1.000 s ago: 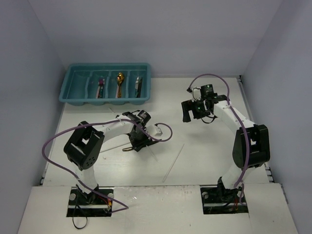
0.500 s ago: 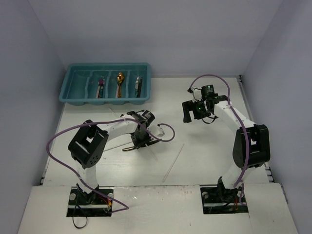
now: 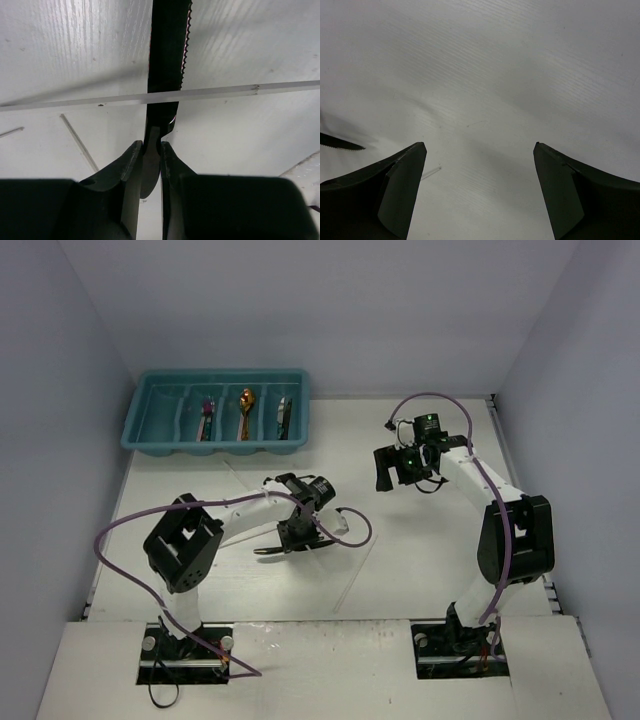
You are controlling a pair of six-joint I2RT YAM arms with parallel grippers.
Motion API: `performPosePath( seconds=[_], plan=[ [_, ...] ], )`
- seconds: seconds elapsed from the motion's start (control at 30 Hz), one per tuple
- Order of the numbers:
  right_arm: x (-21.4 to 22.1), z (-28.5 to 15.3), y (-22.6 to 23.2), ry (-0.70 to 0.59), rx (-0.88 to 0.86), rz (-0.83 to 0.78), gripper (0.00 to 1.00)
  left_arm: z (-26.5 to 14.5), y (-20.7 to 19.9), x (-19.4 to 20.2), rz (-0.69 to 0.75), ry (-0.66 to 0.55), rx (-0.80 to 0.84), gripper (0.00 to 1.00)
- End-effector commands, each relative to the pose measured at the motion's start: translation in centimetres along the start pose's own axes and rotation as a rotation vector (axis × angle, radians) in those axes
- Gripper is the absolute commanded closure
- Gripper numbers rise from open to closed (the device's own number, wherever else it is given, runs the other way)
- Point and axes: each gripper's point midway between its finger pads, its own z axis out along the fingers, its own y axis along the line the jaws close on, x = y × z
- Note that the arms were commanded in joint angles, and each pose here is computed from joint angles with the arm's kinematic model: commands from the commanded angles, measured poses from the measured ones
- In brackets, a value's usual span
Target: Sort the eating utensils into containers
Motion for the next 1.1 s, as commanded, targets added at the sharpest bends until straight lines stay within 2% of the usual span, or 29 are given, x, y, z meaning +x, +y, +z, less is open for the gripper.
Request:
performPosePath(
  seconds=[0.0,0.3,0.5,0.63,0.7,0.8,0.83,0.93,1.07],
  plan=[
    [-1.8,-1.4,0.2,-0.067,-0.009,-0.025,0.14,-5.4,-1.2,-1.7,0.020,-0.097,-0.032,1.00],
    [-2.1,-1.7,-0.2,-0.078,-0.003,-0.022,0.14,-6.2,-2.7,-2.4,0.048,-0.106,0.010,1.00],
    [-2.1,-1.5,-0.3,-0.075,-0.006,-0.017,0.14,-7.7,-4.2,-2.6,0.076,-0.183,0.064,1.00],
    [-2.2,-1.5,-0.4,-0.076,-0.007,-0.011,0.14,-9.7,-3.3,-2.8,0.027,-0.249,0.037,1.00],
    [-2.3,-1.5,-0.4,-0.078,-0.006,-0.008,0.14,-11.3,-2.0,-3.6,-0.028,-0.312,0.022,1.00],
    [-2.4,-1.4,-0.3,-0.078,-0.011,-0.006,0.14,-13.6,2.4,-4.2,-0.216,-0.410,-0.020,1.00],
    [-2.4,-1.4,-0.3,-0.078,-0.012,-0.006,0.14,-13.7,2.7,-4.2,-0.224,-0.416,-0.025,1.00],
    [-2.3,-1.3,-0.3,-0.075,-0.011,0.001,0.14,-17.3,10.0,-4.8,-0.420,-0.544,-0.167,1.00],
    [-2.4,-1.3,-0.4,-0.074,-0.008,0.002,0.14,-20.8,16.3,-5.3,-0.541,-0.637,-0.317,1.00]
  ],
)
